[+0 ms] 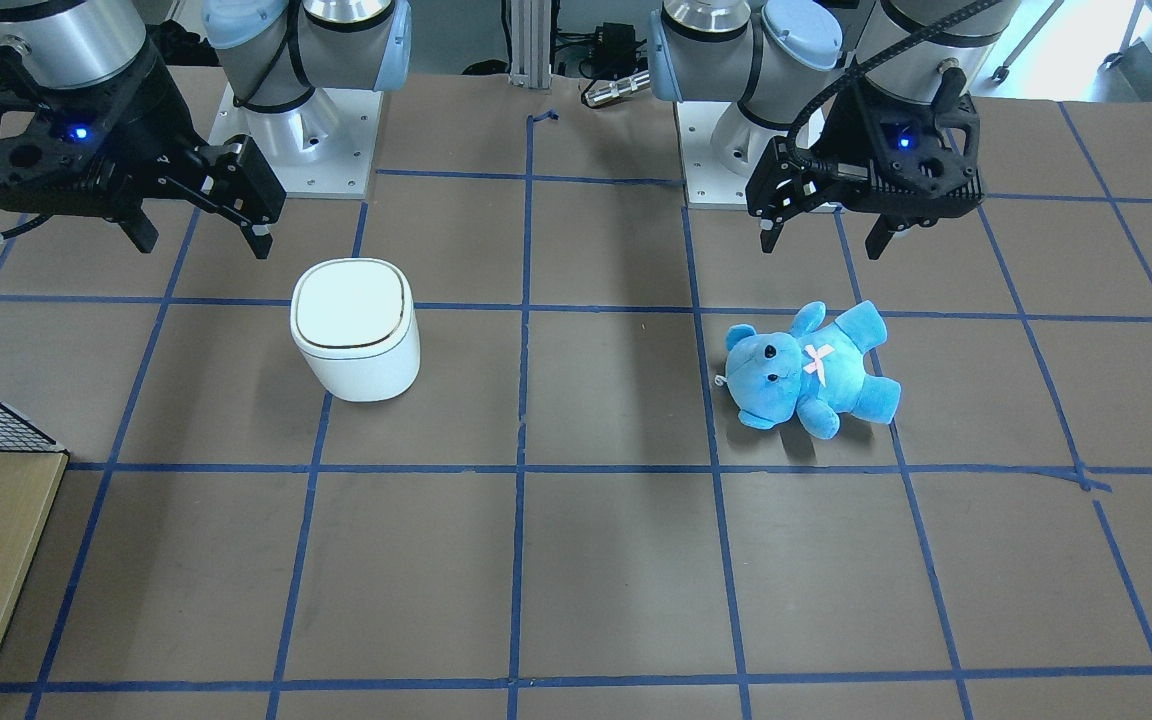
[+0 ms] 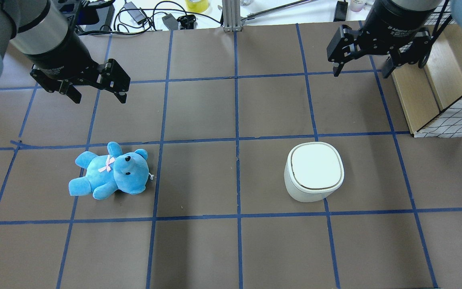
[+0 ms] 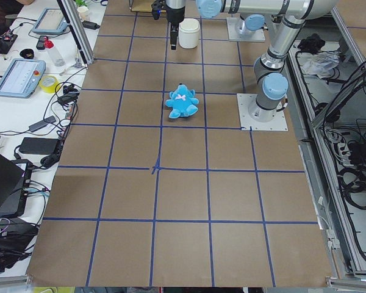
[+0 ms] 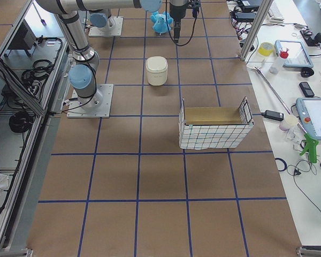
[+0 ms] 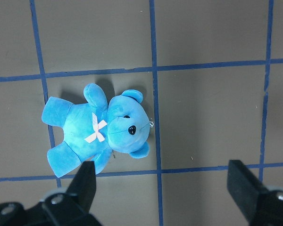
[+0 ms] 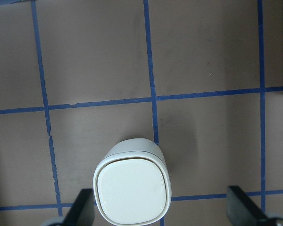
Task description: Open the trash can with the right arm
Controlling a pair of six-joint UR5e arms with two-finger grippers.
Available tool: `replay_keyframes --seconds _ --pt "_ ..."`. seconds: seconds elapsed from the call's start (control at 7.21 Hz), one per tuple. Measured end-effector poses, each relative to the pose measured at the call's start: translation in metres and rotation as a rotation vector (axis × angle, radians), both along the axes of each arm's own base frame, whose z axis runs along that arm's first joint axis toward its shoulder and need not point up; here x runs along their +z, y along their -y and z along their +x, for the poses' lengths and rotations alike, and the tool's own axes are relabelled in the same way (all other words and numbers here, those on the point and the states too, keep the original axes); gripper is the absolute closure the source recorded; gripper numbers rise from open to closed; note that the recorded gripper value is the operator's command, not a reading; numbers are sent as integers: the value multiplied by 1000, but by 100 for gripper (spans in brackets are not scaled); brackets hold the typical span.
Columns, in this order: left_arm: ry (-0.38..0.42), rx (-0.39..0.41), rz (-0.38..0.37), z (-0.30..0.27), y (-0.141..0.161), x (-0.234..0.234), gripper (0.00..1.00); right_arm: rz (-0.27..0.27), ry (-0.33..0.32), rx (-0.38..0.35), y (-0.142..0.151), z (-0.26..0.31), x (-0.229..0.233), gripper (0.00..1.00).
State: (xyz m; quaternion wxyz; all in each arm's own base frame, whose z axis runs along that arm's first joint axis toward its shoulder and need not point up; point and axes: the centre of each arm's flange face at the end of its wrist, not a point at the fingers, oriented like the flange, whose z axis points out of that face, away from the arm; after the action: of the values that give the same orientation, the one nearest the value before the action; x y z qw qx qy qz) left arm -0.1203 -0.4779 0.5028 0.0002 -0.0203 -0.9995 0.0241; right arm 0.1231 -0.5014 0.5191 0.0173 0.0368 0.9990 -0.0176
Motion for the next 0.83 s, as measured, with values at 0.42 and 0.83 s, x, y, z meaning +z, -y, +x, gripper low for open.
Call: replay_keyframes --seconds 0.42,0.83 --pt "0 0 0 0 0 0 0 1 20 -63 -2 8 1 1" --pt "0 0 0 0 0 0 0 25 44 -75 -10 46 -5 82"
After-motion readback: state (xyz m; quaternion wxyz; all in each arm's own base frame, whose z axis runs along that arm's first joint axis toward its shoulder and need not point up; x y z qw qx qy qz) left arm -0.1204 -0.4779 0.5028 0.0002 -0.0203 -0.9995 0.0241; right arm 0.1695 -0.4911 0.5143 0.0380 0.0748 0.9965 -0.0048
